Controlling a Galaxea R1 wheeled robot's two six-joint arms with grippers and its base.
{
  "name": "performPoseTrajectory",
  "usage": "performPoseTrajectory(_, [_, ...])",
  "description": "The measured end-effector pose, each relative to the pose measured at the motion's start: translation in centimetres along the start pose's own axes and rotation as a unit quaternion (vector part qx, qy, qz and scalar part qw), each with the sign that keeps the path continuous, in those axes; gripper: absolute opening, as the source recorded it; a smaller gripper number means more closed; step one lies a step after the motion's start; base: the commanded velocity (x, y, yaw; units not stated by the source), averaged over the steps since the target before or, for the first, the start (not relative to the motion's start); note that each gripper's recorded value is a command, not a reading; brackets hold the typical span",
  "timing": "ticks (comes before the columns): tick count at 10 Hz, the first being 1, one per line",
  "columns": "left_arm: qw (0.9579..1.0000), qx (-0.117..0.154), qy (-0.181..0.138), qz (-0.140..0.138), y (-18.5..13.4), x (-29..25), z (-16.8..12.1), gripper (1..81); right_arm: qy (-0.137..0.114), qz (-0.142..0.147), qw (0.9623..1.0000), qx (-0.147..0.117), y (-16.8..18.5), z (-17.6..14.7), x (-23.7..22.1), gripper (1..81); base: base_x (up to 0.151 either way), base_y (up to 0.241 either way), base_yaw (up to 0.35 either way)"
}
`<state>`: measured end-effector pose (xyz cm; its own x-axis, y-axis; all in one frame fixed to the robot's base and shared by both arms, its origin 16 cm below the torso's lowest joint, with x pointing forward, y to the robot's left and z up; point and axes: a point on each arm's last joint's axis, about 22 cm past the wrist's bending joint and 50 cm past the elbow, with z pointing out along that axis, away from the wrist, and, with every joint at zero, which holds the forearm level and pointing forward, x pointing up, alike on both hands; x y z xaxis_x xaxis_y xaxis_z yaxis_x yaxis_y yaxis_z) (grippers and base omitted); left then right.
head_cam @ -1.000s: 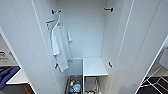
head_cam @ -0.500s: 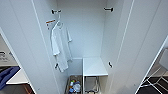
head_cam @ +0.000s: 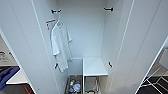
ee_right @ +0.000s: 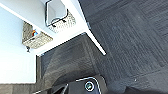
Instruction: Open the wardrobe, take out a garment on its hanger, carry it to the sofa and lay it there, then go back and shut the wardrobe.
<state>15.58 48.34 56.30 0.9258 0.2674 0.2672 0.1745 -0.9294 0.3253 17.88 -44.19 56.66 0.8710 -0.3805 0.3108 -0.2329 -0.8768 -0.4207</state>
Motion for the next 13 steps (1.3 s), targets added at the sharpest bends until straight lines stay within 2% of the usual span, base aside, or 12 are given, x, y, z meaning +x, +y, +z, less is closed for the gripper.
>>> performPoseTrajectory(2, [0.9981, 0.01, 0.042, -0.043, -1.6, 5.8, -1.5, 81.1, 0.054, 0.042, 0.9975, -0.019, 2.5, -1.3, 6.4, 81.1, 0.0, 0.0, 0.0])
performPoseTrajectory(4, [0.9916, 0.016, 0.096, -0.085, -3.0, 12.9, -3.3, 81.1, 0.088, 0.085, 0.9919, -0.033, 4.4, -2.1, 10.8, 81.1, 0.0, 0.0, 0.0])
performPoseTrajectory(6, [0.9815, 0.039, 0.153, -0.108, -5.9, 20.2, -6.8, 81.1, 0.122, 0.1, 0.9872, -0.026, 3.5, -2.4, 16.3, 81.1, 0.0, 0.0, 0.0])
performPoseTrajectory(8, [0.9755, 0.043, 0.18, -0.119, -4.8, 26.4, -7.6, 81.1, 0.156, 0.119, 0.9806, -0.005, 0.9, -2.5, 23.0, 81.1, 0.0, 0.0, 0.0])
performPoseTrajectory(10, [0.9753, 0.057, 0.17, -0.128, -2.7, 30.1, -6.4, 81.1, 0.172, 0.144, 0.9745, 0.008, -0.9, -3.1, 27.6, 81.1, 0.0, 0.0, 0.0])
performPoseTrajectory(11, [0.977, 0.055, 0.157, -0.133, -0.7, 30.7, -4.6, 81.1, 0.171, 0.15, 0.9735, 0.022, -2.9, -2.7, 29.0, 81.1, 0.0, 0.0, 0.0])
performPoseTrajectory(12, [0.9809, 0.044, 0.136, -0.131, 2.4, 30.4, -2.1, 81.1, 0.158, 0.156, 0.9742, 0.041, -5.8, -1.0, 28.9, 81.1, 0.0, 0.0, 0.0])
performPoseTrajectory(13, [0.985, 0.045, 0.105, -0.129, 5.1, 29.3, 0.5, 81.1, 0.133, 0.161, 0.9755, 0.067, -9.6, 1.5, 27.5, 81.1, 0.0, 0.0, 0.0])
